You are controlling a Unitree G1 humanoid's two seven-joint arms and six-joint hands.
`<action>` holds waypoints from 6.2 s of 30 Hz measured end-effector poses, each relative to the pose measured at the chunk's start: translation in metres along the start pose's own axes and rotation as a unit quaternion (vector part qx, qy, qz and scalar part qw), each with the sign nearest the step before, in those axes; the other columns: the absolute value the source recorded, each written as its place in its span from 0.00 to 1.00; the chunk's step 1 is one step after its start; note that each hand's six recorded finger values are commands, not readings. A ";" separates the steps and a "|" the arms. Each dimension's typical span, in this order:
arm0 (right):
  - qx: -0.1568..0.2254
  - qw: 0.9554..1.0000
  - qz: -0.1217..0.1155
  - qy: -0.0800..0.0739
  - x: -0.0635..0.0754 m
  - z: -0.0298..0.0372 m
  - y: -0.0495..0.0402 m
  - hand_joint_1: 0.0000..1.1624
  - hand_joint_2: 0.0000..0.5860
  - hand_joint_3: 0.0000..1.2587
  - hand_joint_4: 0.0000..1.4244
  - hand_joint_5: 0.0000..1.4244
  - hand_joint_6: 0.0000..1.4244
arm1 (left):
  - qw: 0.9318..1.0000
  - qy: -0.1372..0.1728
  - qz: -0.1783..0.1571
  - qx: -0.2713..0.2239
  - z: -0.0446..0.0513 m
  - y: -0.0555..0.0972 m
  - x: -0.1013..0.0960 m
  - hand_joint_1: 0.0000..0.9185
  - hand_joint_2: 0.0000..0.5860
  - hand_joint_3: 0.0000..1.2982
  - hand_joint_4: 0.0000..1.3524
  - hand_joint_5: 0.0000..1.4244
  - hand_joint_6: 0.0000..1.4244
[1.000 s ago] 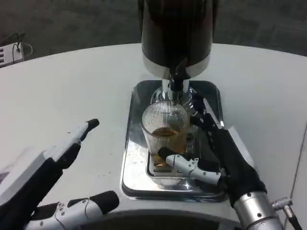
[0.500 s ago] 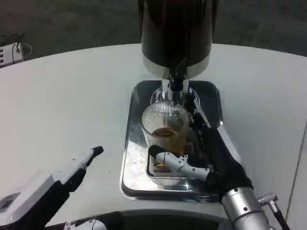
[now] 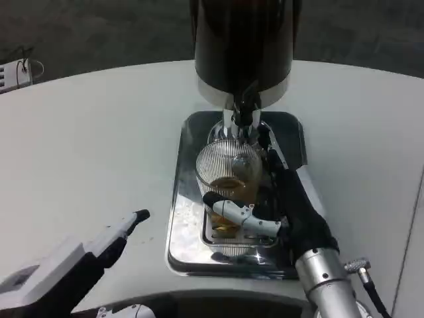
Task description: Grasp the cup under the faucet to collect the drink, then remove the cup.
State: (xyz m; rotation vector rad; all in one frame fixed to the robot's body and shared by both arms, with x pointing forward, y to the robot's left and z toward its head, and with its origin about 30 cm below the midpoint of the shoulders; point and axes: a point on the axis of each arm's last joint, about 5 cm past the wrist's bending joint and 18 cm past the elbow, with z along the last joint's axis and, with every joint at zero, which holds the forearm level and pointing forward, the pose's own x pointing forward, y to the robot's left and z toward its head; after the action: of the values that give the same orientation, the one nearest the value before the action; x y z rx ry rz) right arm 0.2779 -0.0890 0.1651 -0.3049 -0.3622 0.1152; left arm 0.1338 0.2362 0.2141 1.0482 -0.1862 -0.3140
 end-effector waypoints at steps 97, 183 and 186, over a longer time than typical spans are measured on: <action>-0.009 0.987 -0.162 -0.002 -0.017 0.0048 0.0460 0.86 0.37 0.68 0.78 0.95 1.00 | 0.994 -0.081 -0.048 0.060 0.0062 0.026 0.023 0.00 0.12 0.00 0.00 0.00 0.02; -0.093 0.995 -0.004 -0.029 -0.155 0.0679 -0.0624 0.86 0.37 0.74 0.83 0.99 1.00 | 0.986 -0.132 -0.086 0.046 0.0231 0.015 0.020 0.00 0.11 0.00 0.00 0.00 0.00; -0.093 0.995 0.004 -0.024 -0.157 0.0675 -0.0628 0.86 0.37 0.74 0.83 0.99 1.00 | 0.987 -0.130 -0.086 0.047 0.0238 0.015 0.017 0.00 0.11 0.00 0.00 0.00 0.00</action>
State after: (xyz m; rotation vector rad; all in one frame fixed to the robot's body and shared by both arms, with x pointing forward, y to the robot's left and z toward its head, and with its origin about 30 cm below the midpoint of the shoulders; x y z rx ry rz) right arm 0.1108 -0.1561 0.1929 -0.4878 -0.4195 0.0973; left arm 0.1455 0.2179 0.2392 1.1165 -0.3482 -0.6036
